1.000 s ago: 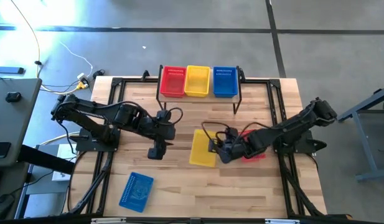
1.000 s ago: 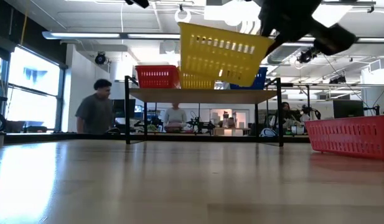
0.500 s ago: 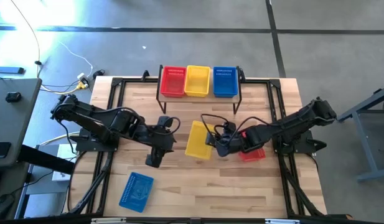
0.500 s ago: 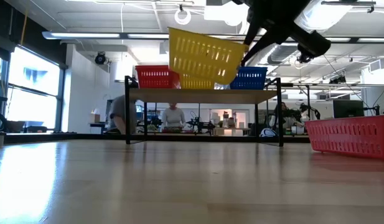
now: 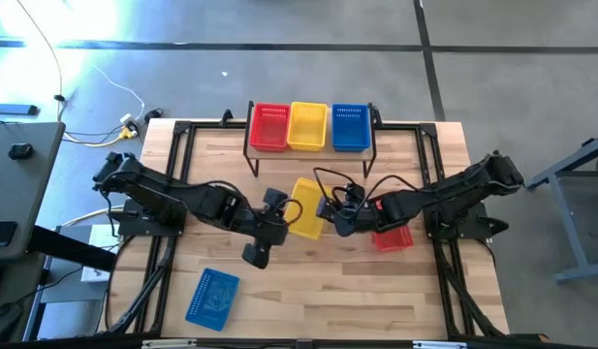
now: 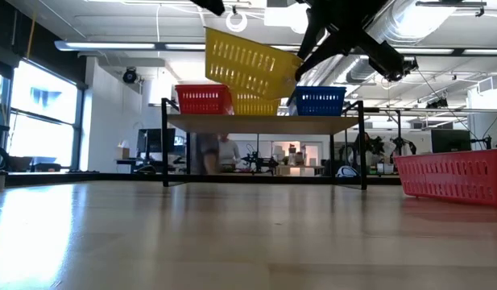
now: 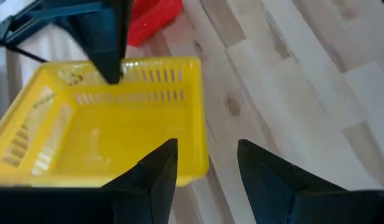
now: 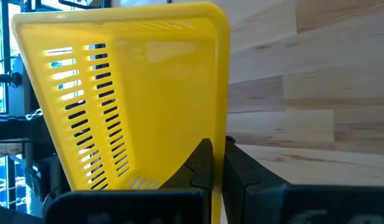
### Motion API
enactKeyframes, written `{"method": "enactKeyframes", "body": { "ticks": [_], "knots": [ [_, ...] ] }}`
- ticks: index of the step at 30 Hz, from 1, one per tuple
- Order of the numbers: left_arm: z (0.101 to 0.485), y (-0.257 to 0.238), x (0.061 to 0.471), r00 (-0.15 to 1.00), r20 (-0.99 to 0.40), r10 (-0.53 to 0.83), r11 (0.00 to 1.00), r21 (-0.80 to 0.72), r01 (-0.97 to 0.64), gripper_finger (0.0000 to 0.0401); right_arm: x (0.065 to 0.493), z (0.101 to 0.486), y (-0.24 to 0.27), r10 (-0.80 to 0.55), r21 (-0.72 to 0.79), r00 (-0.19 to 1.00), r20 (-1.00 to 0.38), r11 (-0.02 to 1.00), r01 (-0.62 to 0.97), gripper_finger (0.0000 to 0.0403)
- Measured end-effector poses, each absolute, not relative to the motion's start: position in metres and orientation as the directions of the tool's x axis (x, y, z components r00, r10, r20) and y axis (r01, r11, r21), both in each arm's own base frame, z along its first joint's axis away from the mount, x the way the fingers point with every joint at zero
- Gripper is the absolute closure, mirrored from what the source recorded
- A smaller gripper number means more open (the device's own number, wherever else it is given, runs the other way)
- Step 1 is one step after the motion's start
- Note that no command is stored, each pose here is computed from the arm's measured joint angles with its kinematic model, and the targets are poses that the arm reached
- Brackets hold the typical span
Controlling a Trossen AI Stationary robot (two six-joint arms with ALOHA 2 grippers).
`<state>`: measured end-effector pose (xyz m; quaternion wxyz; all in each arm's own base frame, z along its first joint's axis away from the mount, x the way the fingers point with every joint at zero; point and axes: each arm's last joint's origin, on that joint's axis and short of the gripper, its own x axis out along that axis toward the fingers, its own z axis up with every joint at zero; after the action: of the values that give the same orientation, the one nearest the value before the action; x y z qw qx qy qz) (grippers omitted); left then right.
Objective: Stack baskets on shelf by color
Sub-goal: Stack the yellow bin on the stacked yellow bins on the shelf
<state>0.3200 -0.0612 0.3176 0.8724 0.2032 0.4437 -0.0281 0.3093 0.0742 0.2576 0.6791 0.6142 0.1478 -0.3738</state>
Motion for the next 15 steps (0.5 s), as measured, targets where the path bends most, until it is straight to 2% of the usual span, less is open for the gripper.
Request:
{"method": "enactKeyframes", "body": {
  "ticks": [7,15],
  "knots": [
    [0.295,-0.062,0.336,0.556,-0.803,0.216,0.892,0.394,0.221,0.0245,0.310,0.258,0.074,-0.320,0.727,0.682,-0.658,-0.035,0.685,0.0403],
    [0.273,-0.064,0.348,0.501,-0.828,0.253,0.868,0.423,0.261,0.0245,0.311,0.259,0.075,-0.316,0.738,0.696,-0.645,-0.022,0.674,0.0403]
  ]
}}
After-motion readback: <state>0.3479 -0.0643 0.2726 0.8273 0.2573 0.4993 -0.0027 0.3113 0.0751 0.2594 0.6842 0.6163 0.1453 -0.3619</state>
